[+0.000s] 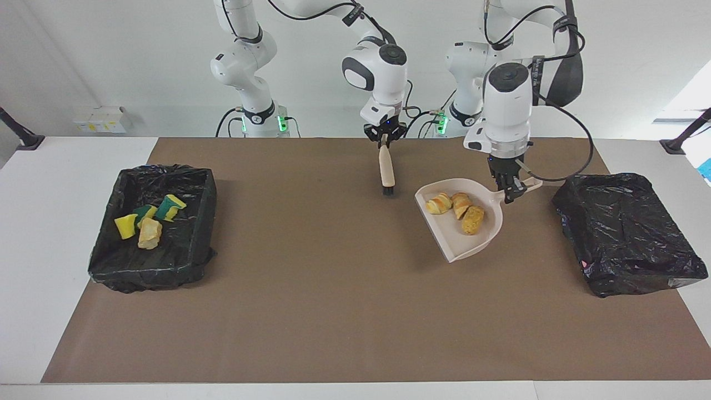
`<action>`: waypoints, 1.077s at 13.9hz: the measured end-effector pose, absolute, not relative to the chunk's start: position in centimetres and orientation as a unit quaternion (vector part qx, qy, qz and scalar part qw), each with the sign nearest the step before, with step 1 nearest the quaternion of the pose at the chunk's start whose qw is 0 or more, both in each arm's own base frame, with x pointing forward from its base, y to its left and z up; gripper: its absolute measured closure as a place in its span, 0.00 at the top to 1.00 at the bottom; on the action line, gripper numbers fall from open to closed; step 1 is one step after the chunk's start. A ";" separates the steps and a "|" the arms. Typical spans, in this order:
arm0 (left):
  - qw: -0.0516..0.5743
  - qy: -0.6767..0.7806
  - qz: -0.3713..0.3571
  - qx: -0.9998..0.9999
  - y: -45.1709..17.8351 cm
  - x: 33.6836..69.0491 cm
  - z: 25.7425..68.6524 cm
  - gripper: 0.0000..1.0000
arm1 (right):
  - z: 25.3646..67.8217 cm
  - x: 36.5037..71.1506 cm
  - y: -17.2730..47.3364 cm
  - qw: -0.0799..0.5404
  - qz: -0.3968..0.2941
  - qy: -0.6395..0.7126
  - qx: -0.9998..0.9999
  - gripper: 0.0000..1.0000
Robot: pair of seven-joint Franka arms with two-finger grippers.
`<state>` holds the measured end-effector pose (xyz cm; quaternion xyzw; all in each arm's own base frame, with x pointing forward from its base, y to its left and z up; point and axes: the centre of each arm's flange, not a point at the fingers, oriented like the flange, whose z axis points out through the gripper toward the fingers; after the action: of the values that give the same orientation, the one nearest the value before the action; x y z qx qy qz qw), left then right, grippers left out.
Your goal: Sweep and dump trash in bin
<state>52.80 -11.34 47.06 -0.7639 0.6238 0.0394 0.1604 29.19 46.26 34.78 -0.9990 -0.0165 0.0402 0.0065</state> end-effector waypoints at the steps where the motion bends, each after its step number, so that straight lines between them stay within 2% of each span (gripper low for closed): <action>1: 0.161 0.618 0.041 -0.769 -8.3 53.6 47.6 0.32 | 34.4 29.5 46.6 0.005 0.042 -0.016 -0.999 0.25; 3: 0.163 0.612 0.039 -0.773 -2.7 54.7 48.9 0.32 | 34.0 29.6 46.8 0.003 0.043 -0.016 -0.999 0.26; 4: 0.159 0.607 0.033 -0.778 -0.1 55.1 49.8 0.32 | 34.1 29.7 46.9 0.004 0.043 -0.017 -0.999 0.33; 6: 0.144 0.612 0.019 -0.778 5.4 55.8 51.5 0.32 | 34.8 29.8 47.3 0.004 0.043 -0.019 -0.999 0.52; 8: 0.133 0.616 0.005 -0.776 12.3 56.3 52.9 0.32 | 36.3 30.2 47.7 -0.002 0.047 -0.022 -0.999 0.77; 10: 0.145 0.618 0.005 -0.773 19.0 56.5 54.1 0.32 | 37.9 31.0 47.8 -0.007 0.049 -0.030 -0.998 0.96; 11: 0.152 0.623 0.009 -0.767 21.6 56.6 54.6 0.32 | 38.9 31.7 47.6 -0.009 0.052 -0.037 -0.998 1.00; 15: 0.228 0.654 0.069 -0.718 26.0 58.8 55.2 0.32 | 44.5 37.3 43.3 -0.019 0.073 -0.079 -0.994 1.00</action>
<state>58.82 25.96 55.18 -0.7180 0.6540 0.0690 0.2282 37.25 43.27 44.53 -0.9941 -0.0786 0.0728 -0.0191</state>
